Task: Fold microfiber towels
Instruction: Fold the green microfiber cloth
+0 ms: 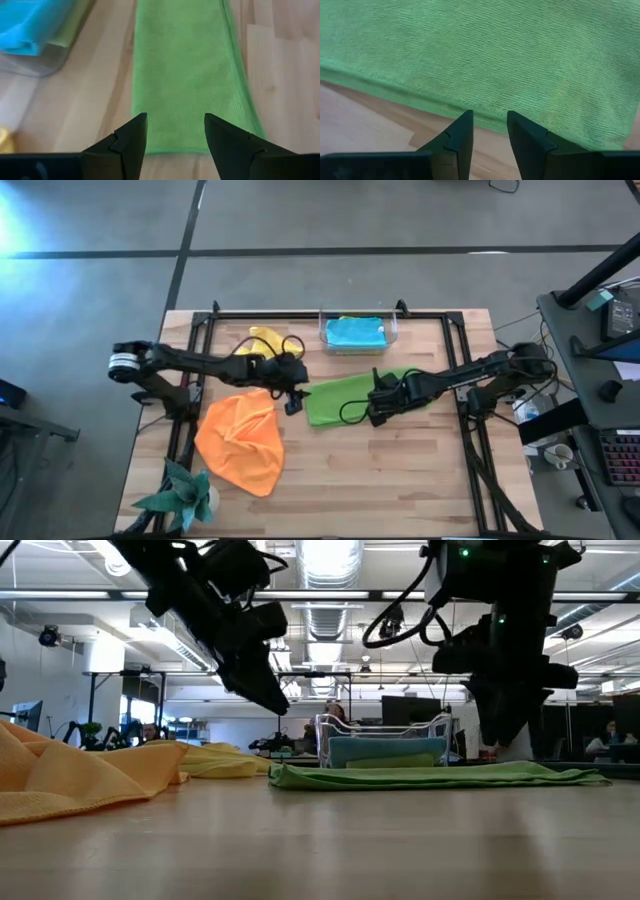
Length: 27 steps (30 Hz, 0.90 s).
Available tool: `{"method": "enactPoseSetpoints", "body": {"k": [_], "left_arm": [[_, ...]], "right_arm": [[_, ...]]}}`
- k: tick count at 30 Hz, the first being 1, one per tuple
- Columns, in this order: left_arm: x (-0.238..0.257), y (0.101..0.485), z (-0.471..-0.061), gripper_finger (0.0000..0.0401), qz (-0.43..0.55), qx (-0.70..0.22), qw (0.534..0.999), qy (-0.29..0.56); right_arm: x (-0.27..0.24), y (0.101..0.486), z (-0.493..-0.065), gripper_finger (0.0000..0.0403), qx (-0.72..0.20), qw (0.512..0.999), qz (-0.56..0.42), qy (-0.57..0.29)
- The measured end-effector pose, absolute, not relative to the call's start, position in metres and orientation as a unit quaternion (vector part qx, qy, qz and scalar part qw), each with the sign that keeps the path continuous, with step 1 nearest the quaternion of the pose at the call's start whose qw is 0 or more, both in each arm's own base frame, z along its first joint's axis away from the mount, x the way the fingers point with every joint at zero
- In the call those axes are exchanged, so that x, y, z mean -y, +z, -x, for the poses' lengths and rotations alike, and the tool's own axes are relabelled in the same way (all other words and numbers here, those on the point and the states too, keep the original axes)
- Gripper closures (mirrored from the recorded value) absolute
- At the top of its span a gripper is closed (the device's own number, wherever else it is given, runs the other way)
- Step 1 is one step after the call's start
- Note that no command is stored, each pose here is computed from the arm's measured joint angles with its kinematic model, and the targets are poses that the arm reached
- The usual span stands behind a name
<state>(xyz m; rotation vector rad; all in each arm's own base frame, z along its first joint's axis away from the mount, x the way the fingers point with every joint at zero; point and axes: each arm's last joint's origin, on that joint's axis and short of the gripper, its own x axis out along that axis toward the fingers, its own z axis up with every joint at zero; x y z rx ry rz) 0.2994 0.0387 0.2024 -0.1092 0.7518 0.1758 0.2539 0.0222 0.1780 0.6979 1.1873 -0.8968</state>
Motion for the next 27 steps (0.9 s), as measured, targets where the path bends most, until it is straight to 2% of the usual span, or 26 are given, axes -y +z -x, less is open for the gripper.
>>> {"method": "enactPoseSetpoints", "body": {"k": [14, 27], "left_arm": [[-0.041, 0.159, -0.331, 0.0218, 0.058, -0.394, 0.914, 0.074], [-0.04, 0.132, -0.338, 0.0218, 0.069, -0.421, 0.903, 0.05]], "right_arm": [[-0.014, 0.16, -0.252, 0.0285, -0.487, 0.697, -0.348, -0.394], [-0.011, 0.149, -0.243, 0.0285, -0.472, 0.683, -0.353, -0.431]]}}
